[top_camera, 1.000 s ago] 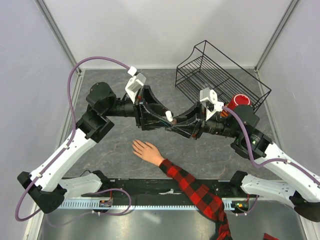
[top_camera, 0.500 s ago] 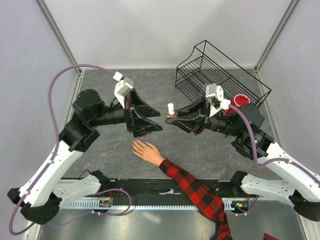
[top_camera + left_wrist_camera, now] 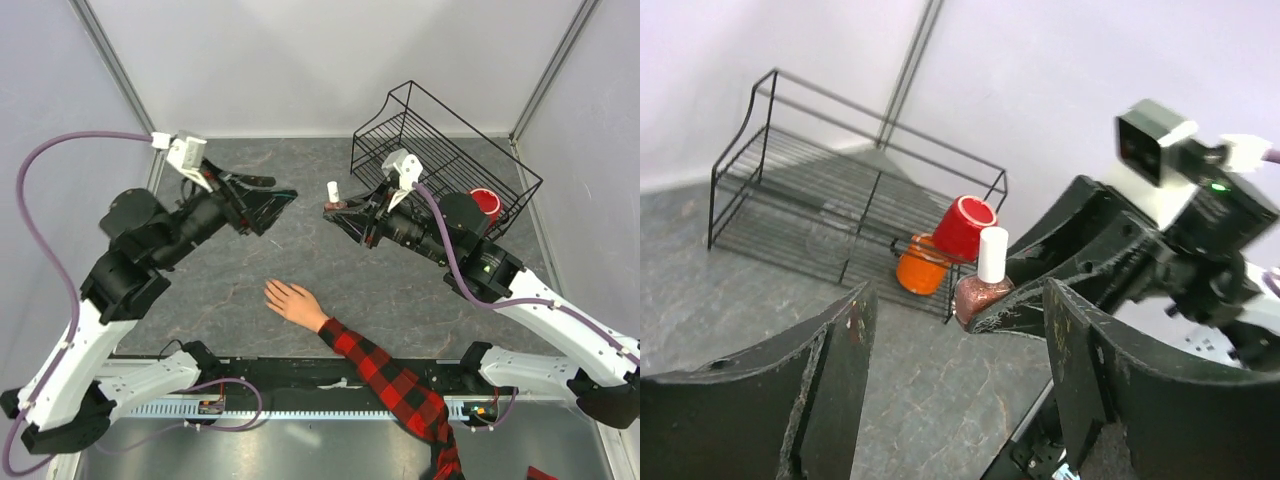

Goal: Paint the nails

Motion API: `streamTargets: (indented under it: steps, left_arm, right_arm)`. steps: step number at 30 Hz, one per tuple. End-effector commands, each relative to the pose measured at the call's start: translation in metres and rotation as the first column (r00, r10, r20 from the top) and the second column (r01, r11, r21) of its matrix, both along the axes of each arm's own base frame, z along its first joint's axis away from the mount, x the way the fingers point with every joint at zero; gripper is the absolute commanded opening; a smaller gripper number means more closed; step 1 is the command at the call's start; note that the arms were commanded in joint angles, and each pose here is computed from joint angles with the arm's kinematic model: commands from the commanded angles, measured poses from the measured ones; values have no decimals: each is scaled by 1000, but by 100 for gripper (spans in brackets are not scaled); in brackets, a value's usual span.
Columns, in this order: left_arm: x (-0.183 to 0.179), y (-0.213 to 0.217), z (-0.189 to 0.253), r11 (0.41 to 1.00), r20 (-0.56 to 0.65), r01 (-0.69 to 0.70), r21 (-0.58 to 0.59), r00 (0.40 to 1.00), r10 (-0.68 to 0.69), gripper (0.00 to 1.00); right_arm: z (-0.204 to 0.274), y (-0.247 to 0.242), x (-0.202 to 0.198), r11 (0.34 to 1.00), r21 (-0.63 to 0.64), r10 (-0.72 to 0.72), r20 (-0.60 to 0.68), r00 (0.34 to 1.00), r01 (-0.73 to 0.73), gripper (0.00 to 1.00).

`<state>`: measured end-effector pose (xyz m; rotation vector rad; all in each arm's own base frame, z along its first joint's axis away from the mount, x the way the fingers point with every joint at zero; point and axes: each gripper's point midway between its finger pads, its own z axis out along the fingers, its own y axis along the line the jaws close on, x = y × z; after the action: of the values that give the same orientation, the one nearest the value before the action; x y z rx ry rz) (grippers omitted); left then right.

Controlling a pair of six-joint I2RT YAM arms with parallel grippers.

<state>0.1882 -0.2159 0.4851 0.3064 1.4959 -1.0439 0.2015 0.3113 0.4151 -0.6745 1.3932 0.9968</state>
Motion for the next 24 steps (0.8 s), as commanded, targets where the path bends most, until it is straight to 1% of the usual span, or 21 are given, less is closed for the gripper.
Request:
streamTargets:
  steps: [1,2,5,9,13,17,24]
  left_arm:
    - [33,-8,-4,985,-67,-172,8,983,172,71]
    - [29,-19,-5,988,-54,-153,28,987,154,68]
    - [30,-38,-1,987,-23,-154,52,988,155,60]
    - [28,-49,8,987,20,-152,44,988,151,59]
    - [29,-61,5,989,24,-135,57,991,134,60]
    - [32,-64,4,987,21,-149,65,989,148,60]
    - [33,-73,2,988,16,-131,77,991,131,55]
  right_arm:
    - [34,-10,14,992,62,-111,44,993,108,0]
    - [32,-9,15,992,59,-112,44,993,110,0]
    - [30,-7,16,992,52,-114,45,992,112,0]
    - [22,-7,16,993,25,-117,33,993,116,0]
    - [23,-8,14,993,28,-111,37,993,110,0]
    - [26,-9,12,994,35,-107,43,993,106,0]
    - [30,-8,11,994,45,-98,48,994,96,0]
